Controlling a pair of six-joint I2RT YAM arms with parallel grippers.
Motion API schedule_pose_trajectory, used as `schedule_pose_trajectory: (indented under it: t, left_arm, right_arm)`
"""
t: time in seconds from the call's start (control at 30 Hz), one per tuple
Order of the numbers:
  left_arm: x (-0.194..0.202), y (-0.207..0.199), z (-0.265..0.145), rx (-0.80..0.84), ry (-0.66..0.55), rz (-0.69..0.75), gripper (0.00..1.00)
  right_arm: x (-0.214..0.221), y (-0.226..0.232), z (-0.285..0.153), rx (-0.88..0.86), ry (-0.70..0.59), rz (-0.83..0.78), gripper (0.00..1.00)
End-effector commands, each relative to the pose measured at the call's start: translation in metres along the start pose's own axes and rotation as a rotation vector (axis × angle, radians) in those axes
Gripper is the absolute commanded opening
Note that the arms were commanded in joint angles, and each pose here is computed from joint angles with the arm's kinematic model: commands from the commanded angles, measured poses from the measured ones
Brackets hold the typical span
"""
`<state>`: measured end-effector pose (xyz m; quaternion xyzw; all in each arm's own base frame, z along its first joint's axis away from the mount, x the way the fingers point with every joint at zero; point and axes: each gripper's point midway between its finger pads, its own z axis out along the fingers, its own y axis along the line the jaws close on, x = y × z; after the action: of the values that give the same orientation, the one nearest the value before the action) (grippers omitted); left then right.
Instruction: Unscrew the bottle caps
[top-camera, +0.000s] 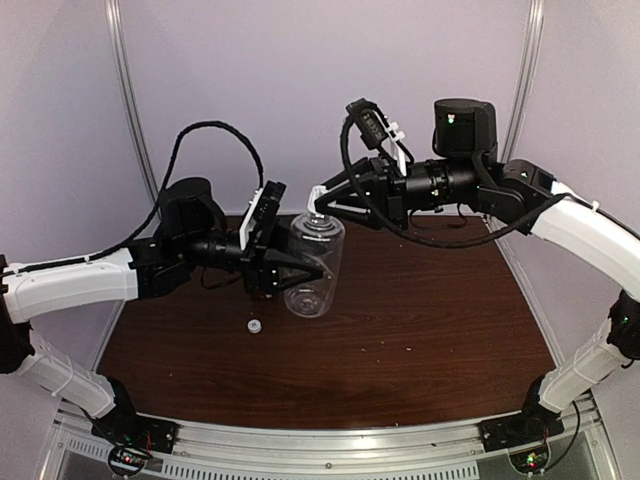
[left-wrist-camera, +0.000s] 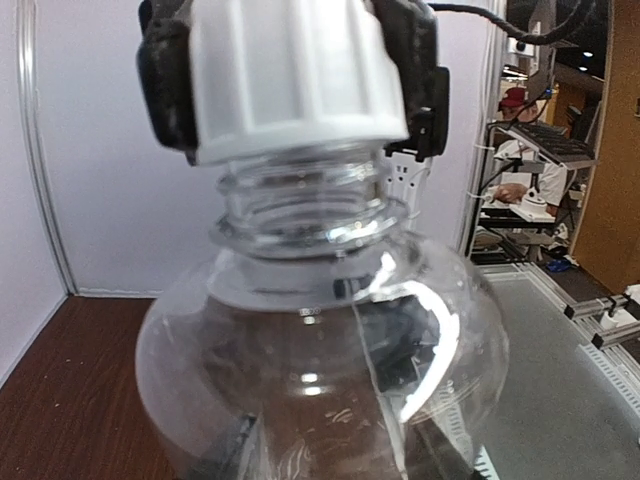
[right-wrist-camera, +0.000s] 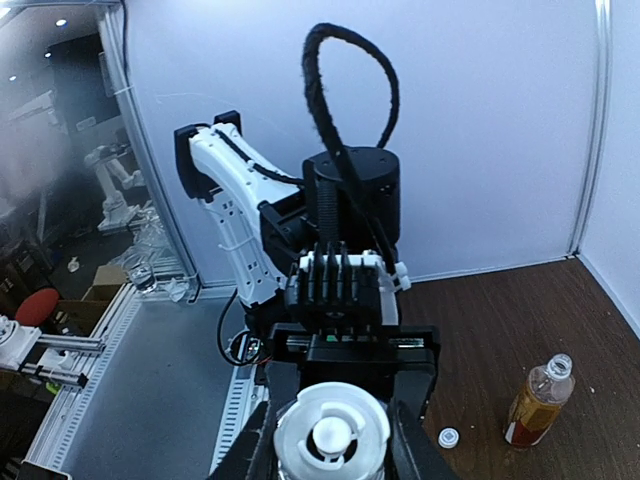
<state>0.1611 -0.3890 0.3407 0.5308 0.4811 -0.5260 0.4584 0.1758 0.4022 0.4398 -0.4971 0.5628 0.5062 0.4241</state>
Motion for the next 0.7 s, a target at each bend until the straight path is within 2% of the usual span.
schedule_pose_trajectory:
  t: [0.0,0.23,0.47,0.67]
  left_arm:
    - [-0.007,-0.031,0.002,0.193,-0.031,0.017,0.23]
    - [-0.005,-0.043,0.002,0.281,-0.008,0.005,0.23]
    - [-0.008,-0.042,0.003,0.284,-0.009,0.013,0.23]
    - [-0.008,-0.037,0.005,0.264,-0.009,0.007,0.22]
  right_arm:
    - [-0.007,0.038,-0.008,-0.237,-0.031,-0.093,0.04]
    - [-0.011,0.051,-0.016,-0.333,-0.032,-0.104,0.06]
    - [-0.007,0.052,-0.015,-0.351,-0.020,-0.097,0.13]
    - [-0.008,0.051,-0.017,-0.337,-0.021,-0.103,0.13]
